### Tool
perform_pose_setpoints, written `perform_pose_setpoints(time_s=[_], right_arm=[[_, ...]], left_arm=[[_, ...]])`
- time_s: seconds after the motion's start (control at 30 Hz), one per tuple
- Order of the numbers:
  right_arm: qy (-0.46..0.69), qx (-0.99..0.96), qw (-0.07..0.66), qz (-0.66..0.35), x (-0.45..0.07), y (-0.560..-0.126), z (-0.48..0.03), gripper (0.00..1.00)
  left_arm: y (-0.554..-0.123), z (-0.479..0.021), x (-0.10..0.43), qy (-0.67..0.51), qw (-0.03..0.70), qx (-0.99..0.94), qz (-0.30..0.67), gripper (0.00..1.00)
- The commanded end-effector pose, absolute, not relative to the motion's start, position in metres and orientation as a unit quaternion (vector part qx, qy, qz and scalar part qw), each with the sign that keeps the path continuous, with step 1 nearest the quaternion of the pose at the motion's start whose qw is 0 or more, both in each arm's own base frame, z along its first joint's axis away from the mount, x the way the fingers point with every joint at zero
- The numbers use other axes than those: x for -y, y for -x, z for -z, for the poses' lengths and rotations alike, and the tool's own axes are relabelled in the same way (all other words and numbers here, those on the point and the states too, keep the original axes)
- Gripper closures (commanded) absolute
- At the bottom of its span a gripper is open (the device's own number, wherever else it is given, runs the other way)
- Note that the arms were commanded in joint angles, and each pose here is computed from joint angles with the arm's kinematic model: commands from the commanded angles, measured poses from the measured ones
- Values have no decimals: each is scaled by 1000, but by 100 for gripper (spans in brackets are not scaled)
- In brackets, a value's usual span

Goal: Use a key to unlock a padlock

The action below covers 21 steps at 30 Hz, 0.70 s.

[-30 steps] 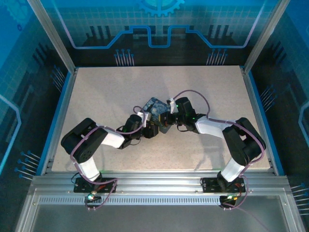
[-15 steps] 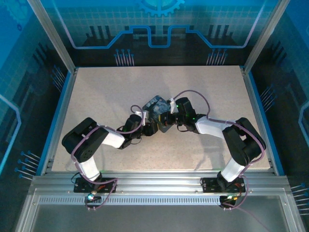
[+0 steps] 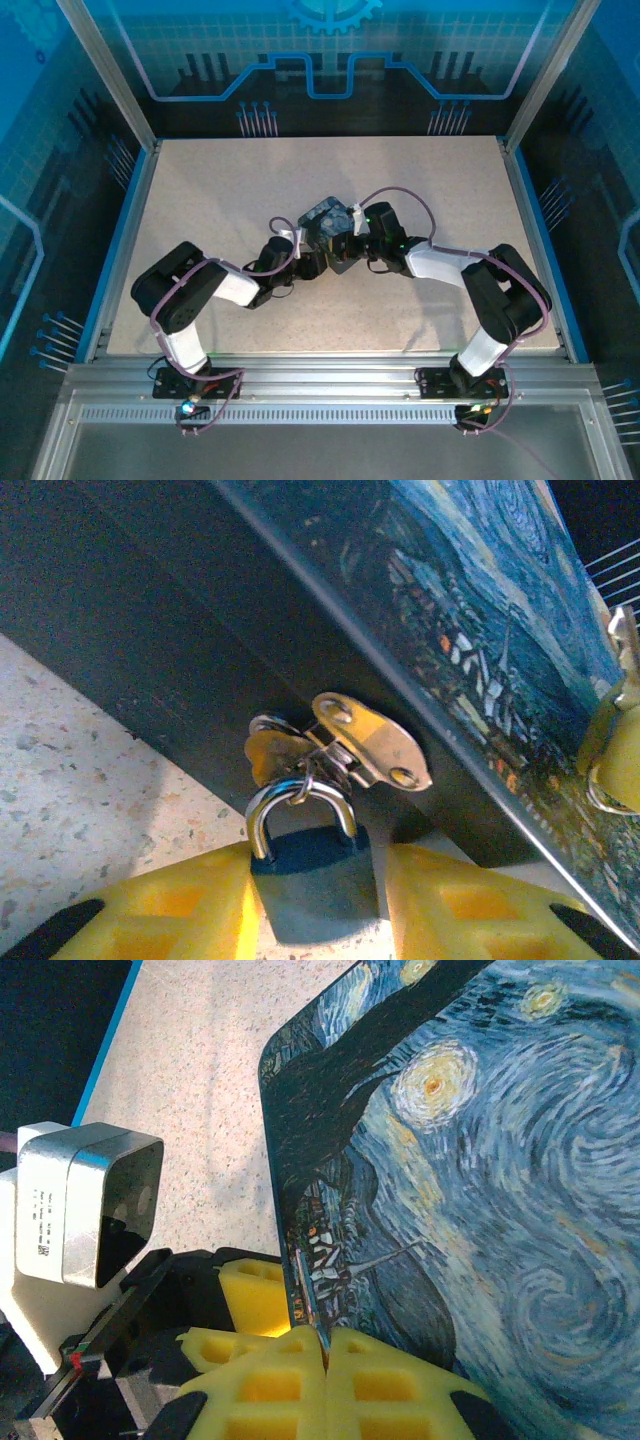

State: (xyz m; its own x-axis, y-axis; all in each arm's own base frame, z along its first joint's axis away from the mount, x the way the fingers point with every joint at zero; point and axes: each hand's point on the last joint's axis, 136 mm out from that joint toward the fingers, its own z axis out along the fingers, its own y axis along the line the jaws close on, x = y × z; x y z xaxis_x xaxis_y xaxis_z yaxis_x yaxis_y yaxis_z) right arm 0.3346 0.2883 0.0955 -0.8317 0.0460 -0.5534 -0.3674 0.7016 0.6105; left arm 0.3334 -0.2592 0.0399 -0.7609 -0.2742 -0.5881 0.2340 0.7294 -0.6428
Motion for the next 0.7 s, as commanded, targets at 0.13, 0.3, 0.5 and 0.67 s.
perform_pose_setpoints(time_s=[0.13,0.3,0.5,0.67], right_arm=[[97,-894,248,-361,-286,-318,-82,100],[98,-893,247,-363,-286,-318,-82,100],[99,-893,247,-364,-287,-317,-82,100],[100,-893,247,-364,-287,-317,-83,100]], left_arm=[[-348,-56,255,31,374,-841,389,60],[-351,-56,257,30,373,-841,390,60],[-354,-54,259,28,371,-843,389,60],[-357,-53,262,27,369,-843,390,67]])
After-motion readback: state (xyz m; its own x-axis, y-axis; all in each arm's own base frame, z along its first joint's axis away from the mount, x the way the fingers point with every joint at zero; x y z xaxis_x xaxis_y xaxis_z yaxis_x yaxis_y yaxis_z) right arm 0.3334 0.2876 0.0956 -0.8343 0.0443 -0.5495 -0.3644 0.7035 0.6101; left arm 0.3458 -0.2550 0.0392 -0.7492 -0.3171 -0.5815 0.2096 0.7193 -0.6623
